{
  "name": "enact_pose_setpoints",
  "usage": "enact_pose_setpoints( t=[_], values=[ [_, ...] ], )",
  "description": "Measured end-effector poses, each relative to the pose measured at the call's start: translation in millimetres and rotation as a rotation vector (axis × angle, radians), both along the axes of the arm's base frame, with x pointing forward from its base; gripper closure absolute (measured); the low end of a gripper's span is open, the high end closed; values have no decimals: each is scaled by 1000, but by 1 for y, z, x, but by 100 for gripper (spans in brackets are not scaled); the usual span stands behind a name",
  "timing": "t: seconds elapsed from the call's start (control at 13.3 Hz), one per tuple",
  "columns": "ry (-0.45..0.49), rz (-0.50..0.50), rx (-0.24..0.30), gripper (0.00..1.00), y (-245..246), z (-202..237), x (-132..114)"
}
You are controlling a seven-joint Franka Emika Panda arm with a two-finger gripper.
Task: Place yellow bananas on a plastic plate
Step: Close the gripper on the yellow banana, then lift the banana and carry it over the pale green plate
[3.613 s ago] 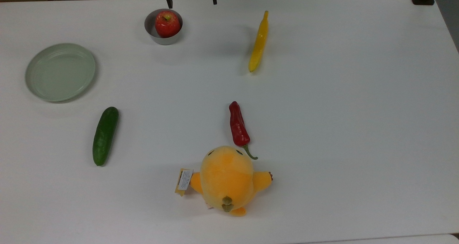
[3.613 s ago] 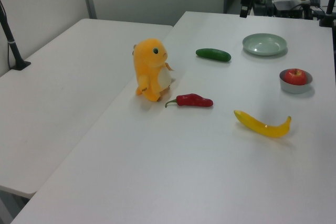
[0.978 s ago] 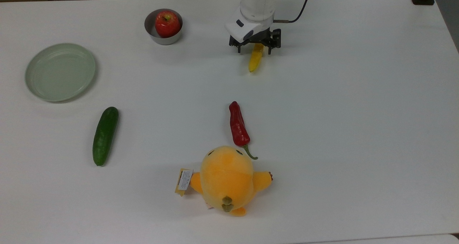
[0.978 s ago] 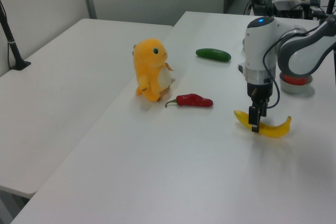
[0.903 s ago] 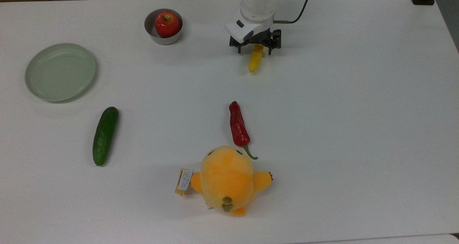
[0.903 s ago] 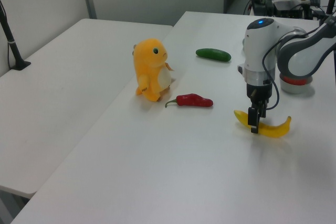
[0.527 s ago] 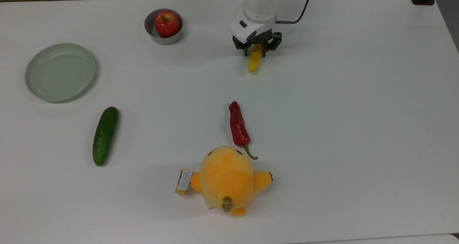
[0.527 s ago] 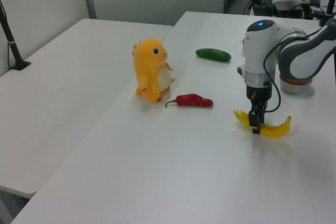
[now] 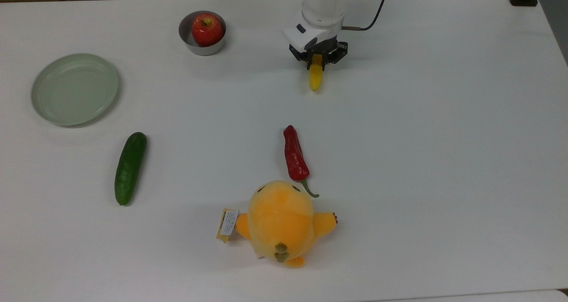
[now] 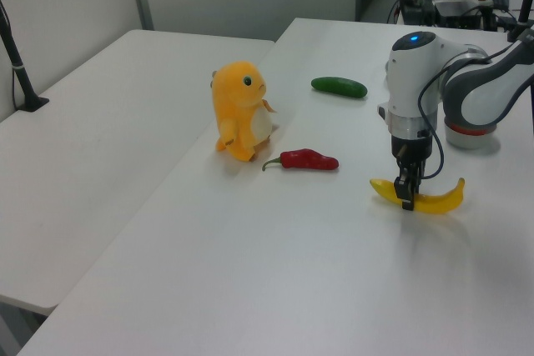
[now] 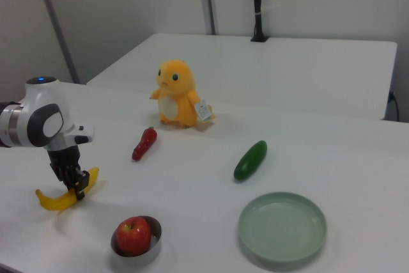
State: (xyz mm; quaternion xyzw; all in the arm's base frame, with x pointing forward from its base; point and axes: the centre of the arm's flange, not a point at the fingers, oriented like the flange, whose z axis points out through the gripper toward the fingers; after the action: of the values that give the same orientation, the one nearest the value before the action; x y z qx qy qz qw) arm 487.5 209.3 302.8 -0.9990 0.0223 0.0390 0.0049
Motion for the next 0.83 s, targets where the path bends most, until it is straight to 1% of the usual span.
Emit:
enact_pose_setpoints(
  t=[0.23,0.38,0.53,0.6,0.75,0.83],
  values=[
    [27,-2,-10,67,1,8,3],
    [74,-9,-26,67,0,34,13],
    [99,-33,-35,67,-11,86,33],
    [98,-52,-33,67,-20,117,44],
    [88,-68,-23,67,-43,165,59],
    [84,-66,-18,67,-53,180,63]
  ],
)
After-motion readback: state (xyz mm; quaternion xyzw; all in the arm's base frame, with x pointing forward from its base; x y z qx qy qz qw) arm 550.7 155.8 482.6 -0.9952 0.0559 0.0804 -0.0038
